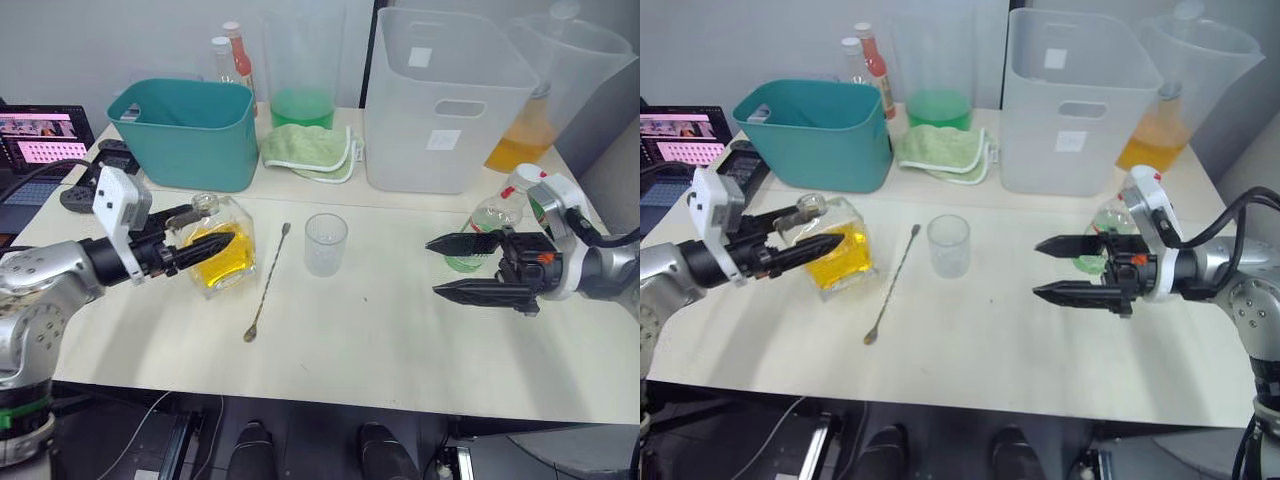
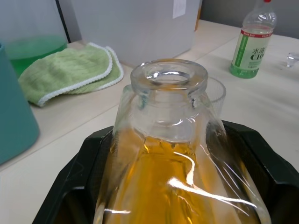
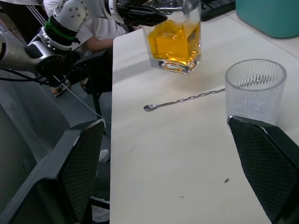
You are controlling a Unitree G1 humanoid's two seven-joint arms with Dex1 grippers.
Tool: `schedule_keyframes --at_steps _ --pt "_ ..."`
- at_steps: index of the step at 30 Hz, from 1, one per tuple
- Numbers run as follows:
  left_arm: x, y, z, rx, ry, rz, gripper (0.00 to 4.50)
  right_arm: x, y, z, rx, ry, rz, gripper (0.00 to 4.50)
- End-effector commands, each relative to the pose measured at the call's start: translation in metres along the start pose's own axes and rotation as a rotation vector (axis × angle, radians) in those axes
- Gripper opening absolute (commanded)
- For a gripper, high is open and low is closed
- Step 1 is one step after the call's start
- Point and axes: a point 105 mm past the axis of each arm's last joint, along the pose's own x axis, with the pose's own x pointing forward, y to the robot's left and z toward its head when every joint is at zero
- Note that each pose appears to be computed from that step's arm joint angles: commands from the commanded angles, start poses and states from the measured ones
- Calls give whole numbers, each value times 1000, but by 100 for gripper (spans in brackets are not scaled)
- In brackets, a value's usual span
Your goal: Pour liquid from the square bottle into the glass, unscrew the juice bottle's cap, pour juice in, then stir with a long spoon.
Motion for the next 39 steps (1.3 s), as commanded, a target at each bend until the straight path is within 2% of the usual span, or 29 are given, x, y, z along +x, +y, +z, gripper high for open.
schedule_keyframes --at_steps 1,6,9,13,16,18,20,23,27,32,39 --pt "8 9 27 139 -80 38 279 -2 10 5 -28 -28 -24 447" --pt "42 28 34 260 -91 98 279 -2 21 -3 -24 -49 -77 447" --pt "48 30 34 284 -94 104 279 -2 23 -3 -25 -54 -88 447" --pt "80 36 48 484 -74 133 279 0 27 -6 -41 -88 -165 447" --pt "85 38 50 518 -81 135 279 1 28 -5 -43 -97 -179 447" --pt "96 45 51 606 -60 197 279 2 25 -4 -73 -105 -222 447" --pt "107 41 57 710 -77 214 279 -1 25 3 -104 -122 -259 447" --pt "110 39 58 748 -93 214 279 -2 25 7 -111 -129 -270 447" --pt "122 38 49 938 -96 273 279 -3 14 17 -180 -137 -373 447" --pt "135 23 42 1058 -127 228 279 0 10 15 -184 -139 -409 447" --pt "144 14 35 1046 -175 209 279 -4 5 13 -195 -135 -460 447"
